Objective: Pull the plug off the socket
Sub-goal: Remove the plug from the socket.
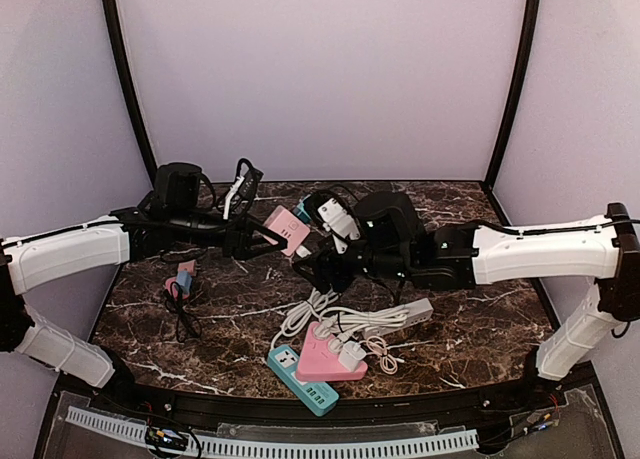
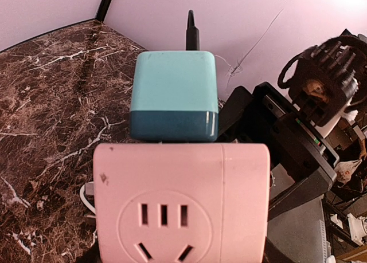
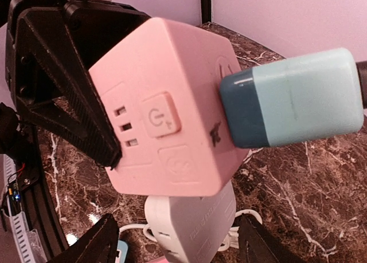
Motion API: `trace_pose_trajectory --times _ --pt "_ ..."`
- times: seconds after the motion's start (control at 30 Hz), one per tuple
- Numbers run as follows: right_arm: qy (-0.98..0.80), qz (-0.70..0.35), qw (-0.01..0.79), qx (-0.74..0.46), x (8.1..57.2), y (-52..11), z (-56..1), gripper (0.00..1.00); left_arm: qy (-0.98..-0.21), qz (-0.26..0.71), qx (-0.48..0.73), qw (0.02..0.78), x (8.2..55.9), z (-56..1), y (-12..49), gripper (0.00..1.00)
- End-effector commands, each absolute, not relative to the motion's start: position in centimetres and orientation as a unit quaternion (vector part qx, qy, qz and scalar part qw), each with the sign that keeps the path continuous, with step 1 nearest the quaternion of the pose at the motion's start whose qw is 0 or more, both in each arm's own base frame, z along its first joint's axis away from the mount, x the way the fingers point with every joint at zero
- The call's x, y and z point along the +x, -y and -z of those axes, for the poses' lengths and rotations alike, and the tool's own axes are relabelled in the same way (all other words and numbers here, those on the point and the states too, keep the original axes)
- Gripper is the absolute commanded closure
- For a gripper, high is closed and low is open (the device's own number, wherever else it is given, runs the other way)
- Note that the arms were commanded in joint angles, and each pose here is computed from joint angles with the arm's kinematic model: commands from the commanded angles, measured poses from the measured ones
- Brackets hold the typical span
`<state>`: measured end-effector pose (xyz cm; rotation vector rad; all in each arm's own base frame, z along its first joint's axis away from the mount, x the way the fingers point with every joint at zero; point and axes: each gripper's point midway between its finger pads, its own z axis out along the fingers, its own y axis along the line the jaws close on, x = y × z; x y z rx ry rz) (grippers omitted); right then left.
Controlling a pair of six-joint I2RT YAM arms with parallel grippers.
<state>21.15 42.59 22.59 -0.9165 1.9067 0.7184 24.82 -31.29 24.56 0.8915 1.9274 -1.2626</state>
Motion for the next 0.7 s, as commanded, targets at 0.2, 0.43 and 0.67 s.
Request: trace_pose_trajectory --times 0.2,0.43,0.67 --pt "-0.733 -0.159 0.509 -0.422 22.4 -45.0 -22.2 0.43 -0.707 0.493 0.356 0.361 24.7 -27.1 31.4 0.99" --pt "-0.723 -0.133 0.518 -0.437 22.6 -45.6 -21.6 0.55 -0.707 0.493 0.358 0.359 24.6 -27.1 31.3 0.99" --pt "-0.721 -0.120 0.523 -0.437 23.0 -45.5 -21.7 0.55 -0.705 0.498 0.364 0.350 24.3 -27.1 31.5 0.99"
